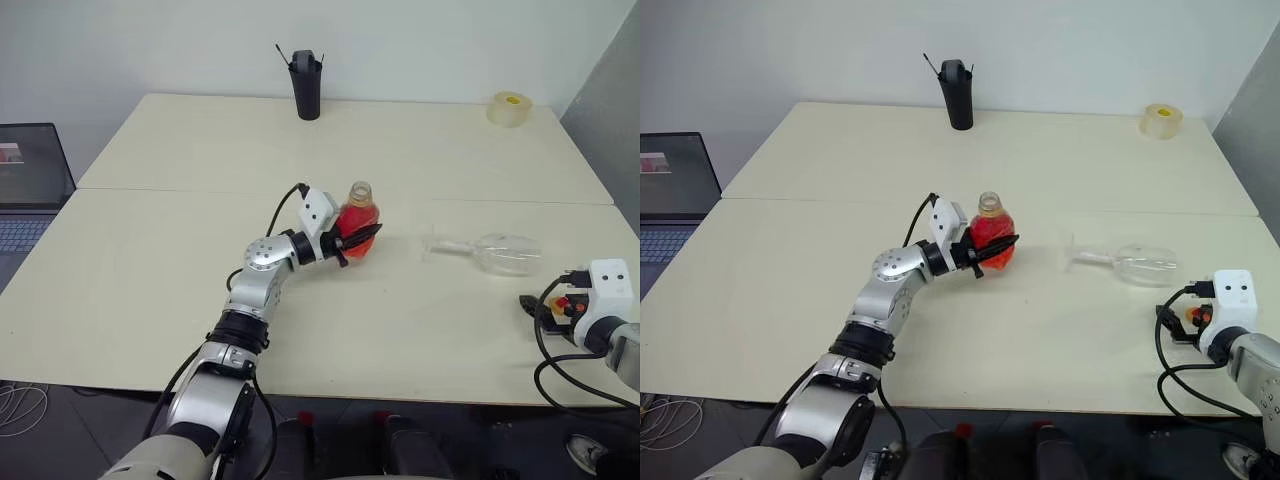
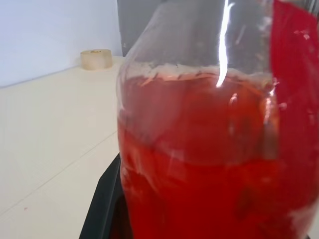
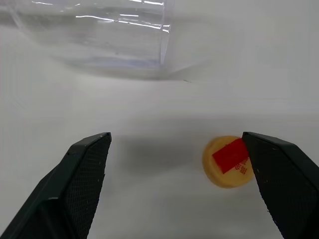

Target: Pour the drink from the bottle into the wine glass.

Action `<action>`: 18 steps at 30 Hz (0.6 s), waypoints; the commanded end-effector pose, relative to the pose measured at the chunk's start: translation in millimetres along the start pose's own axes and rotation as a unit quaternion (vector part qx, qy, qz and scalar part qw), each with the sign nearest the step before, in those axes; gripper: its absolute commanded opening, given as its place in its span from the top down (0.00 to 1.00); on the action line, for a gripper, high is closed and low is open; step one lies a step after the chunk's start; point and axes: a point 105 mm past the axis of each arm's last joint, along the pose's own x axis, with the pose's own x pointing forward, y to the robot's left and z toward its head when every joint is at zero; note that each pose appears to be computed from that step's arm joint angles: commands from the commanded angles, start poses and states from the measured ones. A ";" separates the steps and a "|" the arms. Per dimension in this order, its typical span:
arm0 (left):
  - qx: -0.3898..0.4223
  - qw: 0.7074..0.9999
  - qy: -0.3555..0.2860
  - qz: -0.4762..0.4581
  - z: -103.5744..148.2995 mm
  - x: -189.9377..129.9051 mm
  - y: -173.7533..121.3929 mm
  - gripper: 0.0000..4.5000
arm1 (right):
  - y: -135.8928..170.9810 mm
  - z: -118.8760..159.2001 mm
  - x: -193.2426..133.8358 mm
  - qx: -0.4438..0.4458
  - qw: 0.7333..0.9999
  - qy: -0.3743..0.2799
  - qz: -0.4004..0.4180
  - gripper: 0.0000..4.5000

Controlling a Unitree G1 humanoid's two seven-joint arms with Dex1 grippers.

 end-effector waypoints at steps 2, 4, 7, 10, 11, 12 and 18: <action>0.040 0.999 -0.033 0.012 25.1 0.7 11.0 0.68 | 12.4 26.0 -12.2 -0.049 0.998 -0.040 0.023 0.00; 0.043 0.998 -0.033 0.026 26.6 -3.1 17.7 0.68 | 36.4 42.7 -21.7 -0.095 0.990 -0.067 0.077 0.00; 0.038 0.995 -0.031 0.084 31.4 -17.4 45.6 0.68 | 95.0 81.0 -47.5 -0.170 0.955 -0.121 0.211 0.00; 0.038 0.986 -0.021 0.160 34.1 -37.9 77.7 0.68 | 141.7 121.9 -67.9 -0.234 0.910 -0.182 0.291 0.00; 0.037 0.984 -0.018 0.175 33.8 -42.3 83.5 0.68 | 149.6 130.5 -69.6 -0.242 0.903 -0.194 0.297 0.00; 0.030 0.979 -0.015 0.200 32.5 -49.8 91.8 0.68 | 160.8 141.3 -67.3 -0.246 0.897 -0.212 0.300 0.00; 0.025 0.937 0.002 0.348 21.7 -112.2 129.0 0.68 | 258.4 161.3 -44.6 -0.244 0.852 -0.246 0.392 0.00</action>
